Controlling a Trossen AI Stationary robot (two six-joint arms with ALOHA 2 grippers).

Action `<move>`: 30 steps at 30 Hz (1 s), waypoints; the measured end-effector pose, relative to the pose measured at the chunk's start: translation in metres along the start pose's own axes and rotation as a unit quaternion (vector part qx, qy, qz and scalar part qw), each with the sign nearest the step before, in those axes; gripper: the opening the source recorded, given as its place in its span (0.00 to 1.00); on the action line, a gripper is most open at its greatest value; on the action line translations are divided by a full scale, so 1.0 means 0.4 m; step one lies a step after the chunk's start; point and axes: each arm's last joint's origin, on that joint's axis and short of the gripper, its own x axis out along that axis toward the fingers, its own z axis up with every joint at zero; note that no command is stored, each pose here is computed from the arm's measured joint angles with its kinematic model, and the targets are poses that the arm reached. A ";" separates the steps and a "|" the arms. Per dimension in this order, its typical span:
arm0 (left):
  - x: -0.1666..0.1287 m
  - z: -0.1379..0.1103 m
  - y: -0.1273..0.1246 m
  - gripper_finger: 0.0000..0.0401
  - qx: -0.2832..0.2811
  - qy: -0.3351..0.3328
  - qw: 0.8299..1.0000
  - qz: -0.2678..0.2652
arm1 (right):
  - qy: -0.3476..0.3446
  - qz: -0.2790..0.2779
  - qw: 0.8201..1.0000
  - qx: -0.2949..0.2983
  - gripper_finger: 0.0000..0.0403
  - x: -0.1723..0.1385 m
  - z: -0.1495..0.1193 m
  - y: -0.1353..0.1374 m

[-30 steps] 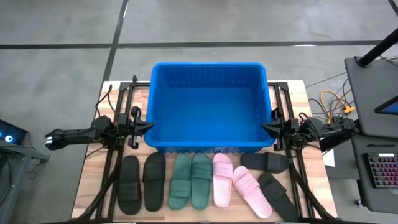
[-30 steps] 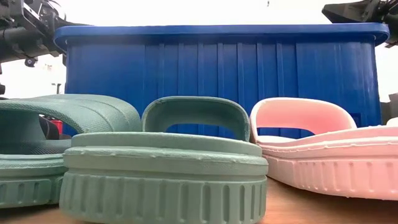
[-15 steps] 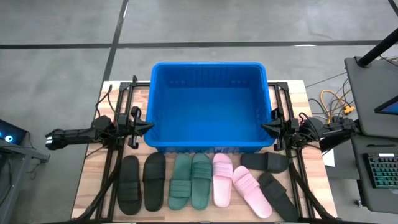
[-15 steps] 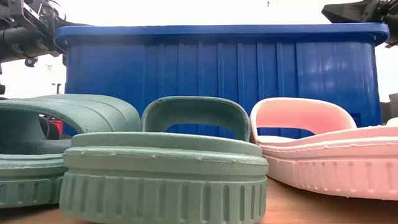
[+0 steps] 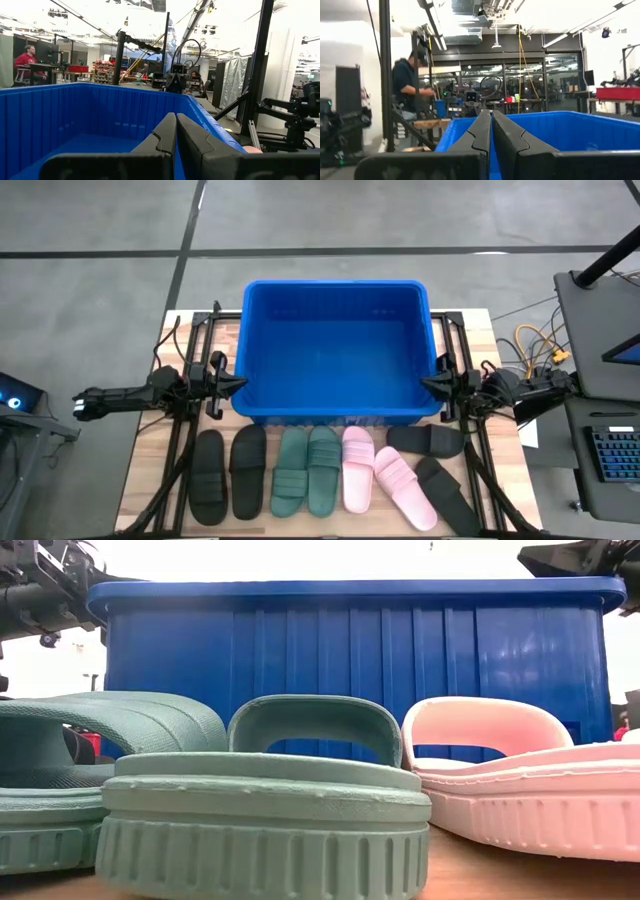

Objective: Pick and place slides into bin
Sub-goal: Put the black slipper into the blue bin

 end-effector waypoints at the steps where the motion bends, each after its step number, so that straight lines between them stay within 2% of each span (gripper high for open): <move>1: 0.000 0.000 0.000 0.00 0.000 0.000 1.000 0.000 | -0.002 0.000 1.000 0.007 0.02 0.000 0.001 0.000; 9: 0.000 0.002 0.000 0.00 0.000 -0.004 1.000 -0.001 | -0.032 -0.001 0.999 0.016 0.02 -0.001 0.016 -0.001; 17: -0.001 0.021 -0.003 0.00 -0.001 -0.043 0.999 -0.006 | -0.075 -0.001 0.996 0.050 0.02 -0.003 0.037 -0.003; 23: -0.002 0.033 -0.004 0.00 -0.001 -0.068 0.998 -0.009 | -0.086 0.005 0.988 0.130 0.02 -0.004 0.043 -0.003; 26: -0.006 0.057 -0.006 0.00 -0.002 -0.119 0.993 -0.007 | -0.104 0.007 0.983 0.149 0.02 -0.005 0.052 -0.004; 30: -0.019 0.100 -0.008 0.00 -0.007 -0.211 0.977 0.000 | -0.160 0.007 0.972 0.175 0.02 -0.013 0.078 -0.008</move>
